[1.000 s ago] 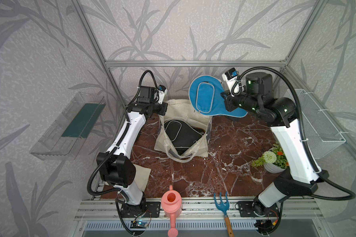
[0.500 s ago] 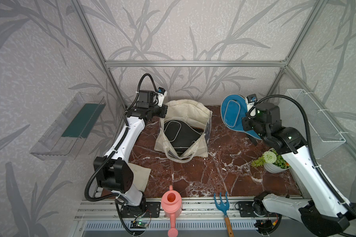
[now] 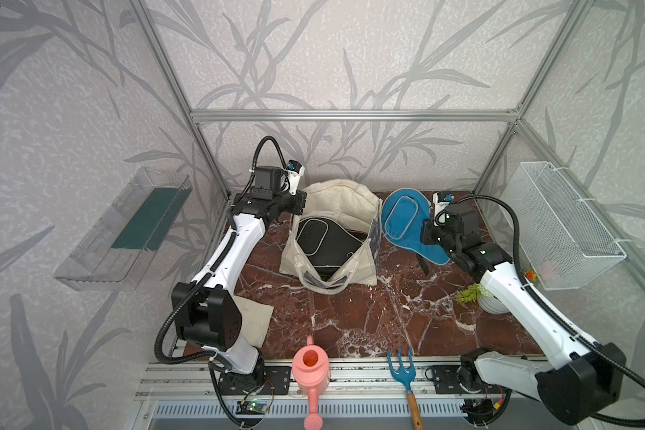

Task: Remove the ping pong set from the canvas bag
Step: Place the ping pong set at the center of the board.

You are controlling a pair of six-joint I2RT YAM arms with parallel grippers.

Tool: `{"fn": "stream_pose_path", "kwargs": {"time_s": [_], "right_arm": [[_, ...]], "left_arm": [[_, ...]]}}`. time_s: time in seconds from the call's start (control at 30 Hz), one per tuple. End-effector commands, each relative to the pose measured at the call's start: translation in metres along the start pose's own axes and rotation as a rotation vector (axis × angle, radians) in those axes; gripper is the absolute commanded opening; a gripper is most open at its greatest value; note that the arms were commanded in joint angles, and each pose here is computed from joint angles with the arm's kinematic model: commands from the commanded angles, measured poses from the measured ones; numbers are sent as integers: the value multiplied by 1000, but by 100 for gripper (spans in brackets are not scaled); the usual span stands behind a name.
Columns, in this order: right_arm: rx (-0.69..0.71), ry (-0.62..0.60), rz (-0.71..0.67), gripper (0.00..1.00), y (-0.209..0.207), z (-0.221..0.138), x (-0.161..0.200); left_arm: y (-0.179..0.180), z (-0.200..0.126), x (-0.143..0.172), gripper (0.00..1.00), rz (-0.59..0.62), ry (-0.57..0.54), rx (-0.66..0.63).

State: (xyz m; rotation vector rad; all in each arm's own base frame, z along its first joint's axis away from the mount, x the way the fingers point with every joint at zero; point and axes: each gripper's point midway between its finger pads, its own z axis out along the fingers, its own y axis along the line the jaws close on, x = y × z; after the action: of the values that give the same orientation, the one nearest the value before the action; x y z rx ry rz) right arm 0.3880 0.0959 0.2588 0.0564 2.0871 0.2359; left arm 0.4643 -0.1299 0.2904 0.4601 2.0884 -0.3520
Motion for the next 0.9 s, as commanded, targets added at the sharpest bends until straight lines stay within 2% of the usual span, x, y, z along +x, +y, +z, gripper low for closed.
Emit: {"fn": "stream_pose_path", "kwargs": {"time_s": [0.0,0.2,0.6,0.73,0.87], "right_arm": [[-113,-184,171,0,5,10,-48],[-43,-219,303,0,-41,47,-53],[210,-235,350,0,-115,119,-63],[244,-184,390,0,-148,147,-48],[299,-146,405,0,-177,160,-33]], "left_arm": [[-16,-16,-32,0,45,-125,41],[-20,-17,-33,0,54,-127,50],[-25,-14,-34,0,58,-125,71],[-27,-12,-37,0,63,-126,80],[-27,-8,-37,0,67,-124,85]]}}
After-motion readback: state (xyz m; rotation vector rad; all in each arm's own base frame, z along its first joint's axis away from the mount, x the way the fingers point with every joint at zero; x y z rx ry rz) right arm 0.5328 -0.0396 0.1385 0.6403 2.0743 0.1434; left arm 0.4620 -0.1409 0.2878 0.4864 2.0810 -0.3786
